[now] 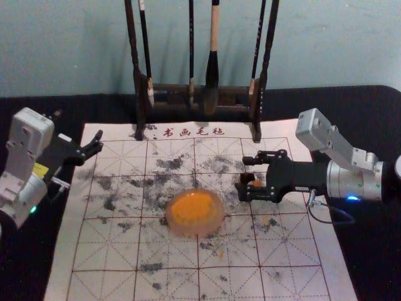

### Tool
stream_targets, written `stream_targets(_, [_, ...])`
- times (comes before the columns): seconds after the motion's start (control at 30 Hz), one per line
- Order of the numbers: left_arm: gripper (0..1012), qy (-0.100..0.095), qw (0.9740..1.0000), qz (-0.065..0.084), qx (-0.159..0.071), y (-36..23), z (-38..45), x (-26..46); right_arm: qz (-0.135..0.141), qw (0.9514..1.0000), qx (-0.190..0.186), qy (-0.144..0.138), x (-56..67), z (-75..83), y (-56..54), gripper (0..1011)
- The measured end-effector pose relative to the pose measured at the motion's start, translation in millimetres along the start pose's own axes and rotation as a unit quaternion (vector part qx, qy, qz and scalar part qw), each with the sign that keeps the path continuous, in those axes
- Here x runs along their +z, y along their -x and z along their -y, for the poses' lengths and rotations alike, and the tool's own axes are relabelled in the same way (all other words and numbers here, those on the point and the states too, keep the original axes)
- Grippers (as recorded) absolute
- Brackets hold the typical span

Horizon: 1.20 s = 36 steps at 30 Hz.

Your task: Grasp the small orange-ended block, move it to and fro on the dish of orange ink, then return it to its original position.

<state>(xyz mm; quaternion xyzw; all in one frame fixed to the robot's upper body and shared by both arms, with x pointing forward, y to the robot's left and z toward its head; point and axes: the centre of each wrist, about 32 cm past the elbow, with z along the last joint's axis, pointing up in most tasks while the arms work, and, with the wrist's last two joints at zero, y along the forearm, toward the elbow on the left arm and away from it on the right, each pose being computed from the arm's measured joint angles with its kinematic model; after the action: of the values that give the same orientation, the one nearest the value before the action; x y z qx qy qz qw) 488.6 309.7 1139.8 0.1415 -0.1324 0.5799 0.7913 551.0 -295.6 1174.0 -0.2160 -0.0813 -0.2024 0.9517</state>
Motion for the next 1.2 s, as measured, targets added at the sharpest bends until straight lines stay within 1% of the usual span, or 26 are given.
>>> stream_targets(0.07, [1001,0.000,1.0000,0.000,0.000,0.0,0.0,0.0,0.000,1.0000,0.000,0.000,0.0,0.0,0.0,706])
stream_targets(0.1, [1001,0.000,1.0000,0.000,0.000,0.0,0.0,0.0,0.000,1.0000,0.000,0.000,0.0,0.0,0.0,706])
stream_targets(0.17, [1001,0.000,1.0000,0.000,0.000,0.0,0.0,0.0,0.000,1.0000,0.000,0.000,0.0,0.0,0.0,804])
stream_targets(0.2, [1001,0.000,1.0000,0.000,0.000,0.0,0.0,0.0,0.000,1.0000,0.000,0.000,0.0,0.0,0.0,818])
stream_targets(0.23, [1001,0.000,1.0000,0.000,0.000,0.0,0.0,0.0,0.000,1.0000,0.000,0.000,0.0,0.0,0.0,859])
stream_targets(0.27, [1001,0.000,1.0000,0.000,0.000,0.0,0.0,0.0,0.000,1.0000,0.000,0.000,0.0,0.0,0.0,868])
stream_targets(0.37, [1001,0.000,1.0000,0.000,0.000,0.0,0.0,0.0,0.000,1.0000,0.000,0.000,0.0,0.0,0.0,958])
stream_targets(0.43, [1001,0.000,1.0000,0.000,0.000,0.0,0.0,0.0,0.000,1.0000,0.000,0.000,0.0,0.0,0.0,1000])
stream_targets(0.53, [1001,0.000,1.0000,0.000,0.000,0.0,0.0,0.0,-0.003,1.0000,-0.002,-0.006,-0.3,0.5,0.3,1000])
stream_targets(0.6, [1001,0.000,1.0000,0.000,0.000,0.0,0.0,0.0,-0.008,0.9996,-0.011,-0.024,0.1,1.3,1.9,1000])
stream_targets(0.63, [1001,0.000,1.0000,0.000,0.000,0.0,0.0,0.0,-0.012,0.9991,-0.020,-0.035,0.3,2.0,3.5,1000])
stream_targets(0.7, [1001,0.000,1.0000,0.000,0.000,0.0,0.0,0.0,-0.018,0.9981,-0.035,-0.048,0.5,3.2,6.1,1000])
stream_targets(0.73, [1001,0.000,1.0000,0.000,0.000,0.0,0.0,0.0,-0.025,0.9966,-0.053,-0.059,0.5,4.6,9.5,1000])
stream_targets(0.8, [1001,0.000,1.0000,0.000,0.000,0.0,0.0,0.0,-0.034,0.9943,-0.074,-0.068,-0.5,6.4,14.2,1000])
stream_targets(0.83, [1001,0.000,1.0000,0.000,0.000,0.0,0.0,0.0,-0.045,0.9912,-0.098,-0.077,-2.0,7.8,19.3,1000])
stream_targets(0.87, [1001,0.000,1.0000,0.000,0.000,0.0,0.0,0.0,-0.052,0.9893,-0.111,-0.080,-3.6,8.8,22.6,1000])
stream_targets(0.9, [1001,0.000,1.0000,0.000,0.000,0.0,0.0,0.0,-0.063,0.9844,-0.141,-0.084,-7.0,9.8,30.7,1000])
stream_targets(0.97, [1001,0.000,1.0000,0.000,0.000,0.0,0.0,0.0,-0.072,0.9794,-0.167,-0.087,-10.0,10.5,37.2,1000])
stream_targets(1.03, [1001,0.000,1.0000,0.000,0.000,0.0,0.0,0.0,-0.086,0.9733,-0.193,-0.090,-15.2,11.0,44.8,1000])
stream_targets(1.07, [1001,0.000,1.0000,0.000,0.000,0.0,0.0,0.0,-0.102,0.9663,-0.217,-0.093,-21.1,11.0,52.2,1000])
stream_targets(1.13, [1001,0.000,1.0000,0.000,0.000,0.0,0.0,0.0,-0.116,0.9604,-0.235,-0.095,-26.0,10.3,58.2,1000])
stream_targets(1.17, [1001,0.000,1.0000,0.000,0.000,0.0,0.0,0.0,-0.128,0.9554,-0.249,-0.095,-31.1,9.6,63.6,1000])
stream_targets(1.2, [1002,0.000,1.0000,0.000,0.000,0.0,0.0,0.0,-0.133,0.9531,-0.255,-0.094,-33.6,9.0,66.3,1000])
